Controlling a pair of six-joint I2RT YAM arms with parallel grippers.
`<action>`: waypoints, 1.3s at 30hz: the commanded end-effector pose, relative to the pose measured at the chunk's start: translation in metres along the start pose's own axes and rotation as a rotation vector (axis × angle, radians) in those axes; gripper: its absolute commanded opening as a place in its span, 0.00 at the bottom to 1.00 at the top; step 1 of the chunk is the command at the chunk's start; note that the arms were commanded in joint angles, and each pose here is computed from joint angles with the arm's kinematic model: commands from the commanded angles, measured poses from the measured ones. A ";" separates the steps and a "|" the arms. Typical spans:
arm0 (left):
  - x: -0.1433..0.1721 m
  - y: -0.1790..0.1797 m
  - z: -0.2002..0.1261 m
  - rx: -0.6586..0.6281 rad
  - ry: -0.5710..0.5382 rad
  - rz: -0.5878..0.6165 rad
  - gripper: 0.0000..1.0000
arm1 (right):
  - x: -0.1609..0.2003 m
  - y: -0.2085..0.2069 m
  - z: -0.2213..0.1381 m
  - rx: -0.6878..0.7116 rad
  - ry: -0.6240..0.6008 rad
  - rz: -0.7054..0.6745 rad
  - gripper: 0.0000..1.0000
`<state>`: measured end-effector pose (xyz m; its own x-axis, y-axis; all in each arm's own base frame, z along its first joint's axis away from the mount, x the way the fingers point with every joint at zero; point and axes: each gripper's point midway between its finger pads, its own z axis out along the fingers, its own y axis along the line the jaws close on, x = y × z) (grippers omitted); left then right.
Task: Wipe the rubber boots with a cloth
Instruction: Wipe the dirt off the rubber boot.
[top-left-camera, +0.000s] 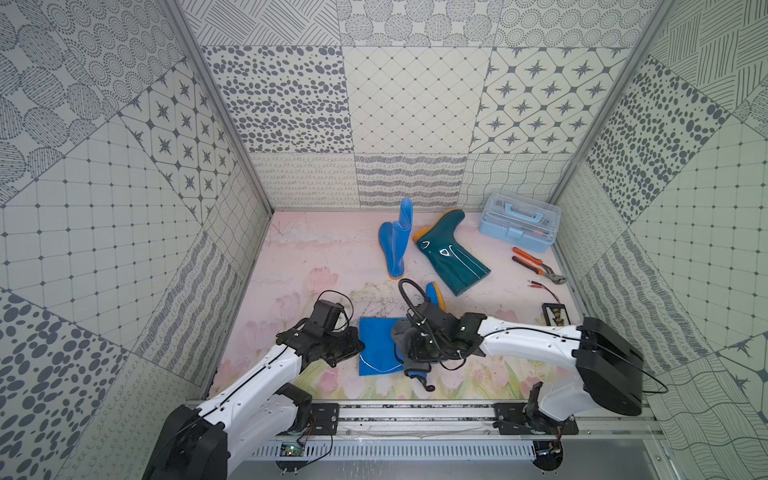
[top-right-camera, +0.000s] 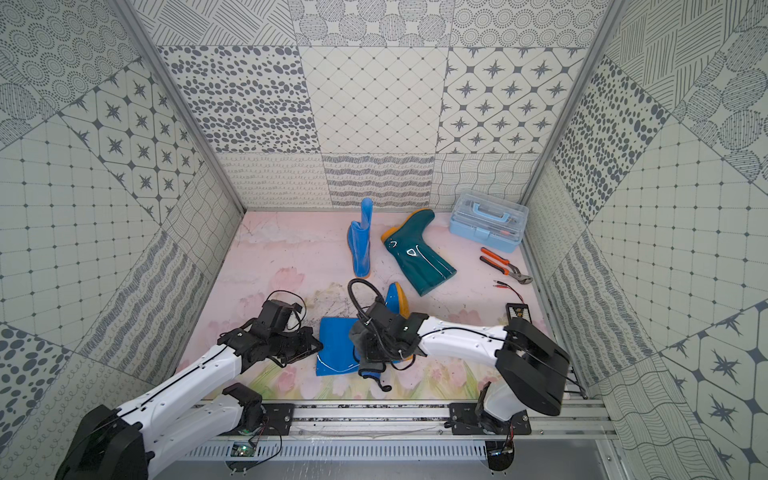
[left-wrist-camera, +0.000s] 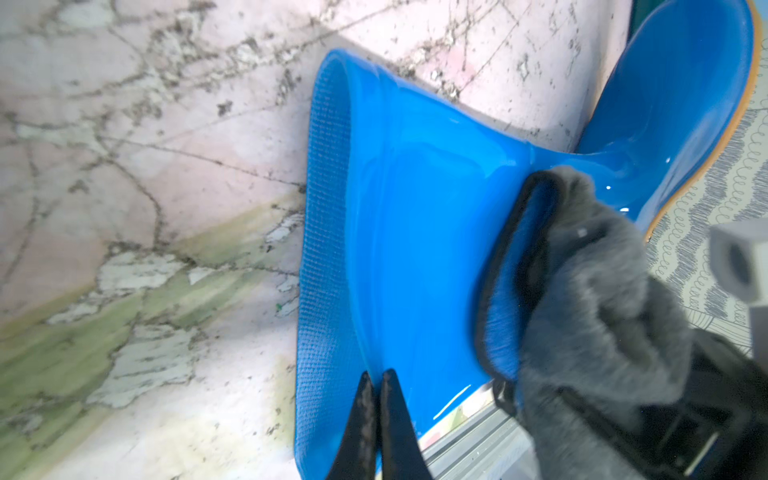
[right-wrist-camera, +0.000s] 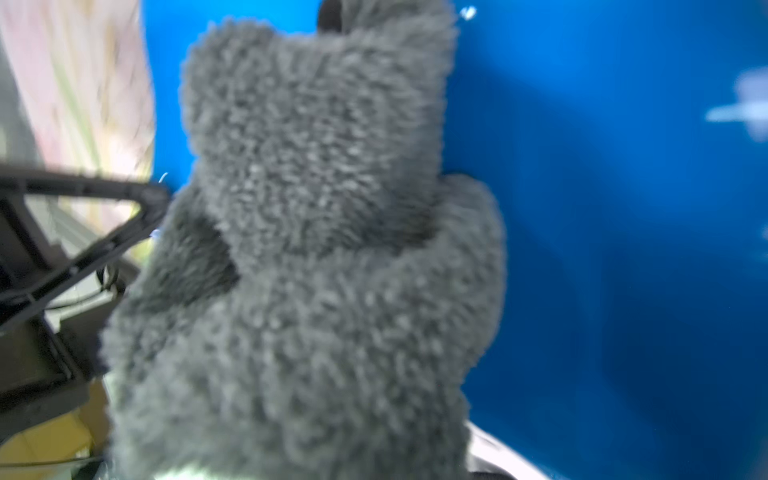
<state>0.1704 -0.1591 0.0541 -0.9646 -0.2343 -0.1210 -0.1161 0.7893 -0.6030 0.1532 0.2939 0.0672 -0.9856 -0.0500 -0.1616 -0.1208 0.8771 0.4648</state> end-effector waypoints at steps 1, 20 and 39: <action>-0.006 -0.005 0.000 0.012 -0.009 0.027 0.00 | -0.009 -0.044 -0.029 0.128 -0.098 0.043 0.02; -0.013 -0.008 0.002 -0.027 0.010 0.022 0.00 | -0.086 0.079 0.041 -0.055 -0.018 -0.175 0.02; -0.015 -0.013 0.010 0.006 0.028 0.011 0.00 | -0.173 -0.023 -0.039 -0.070 -0.217 0.044 0.03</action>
<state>0.1814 -0.1663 0.0499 -0.9722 -0.2216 -0.0760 -0.1369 0.8006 -0.5834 0.3208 0.2462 0.1145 -0.9424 0.1042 -0.3180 -0.0667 0.8727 0.4836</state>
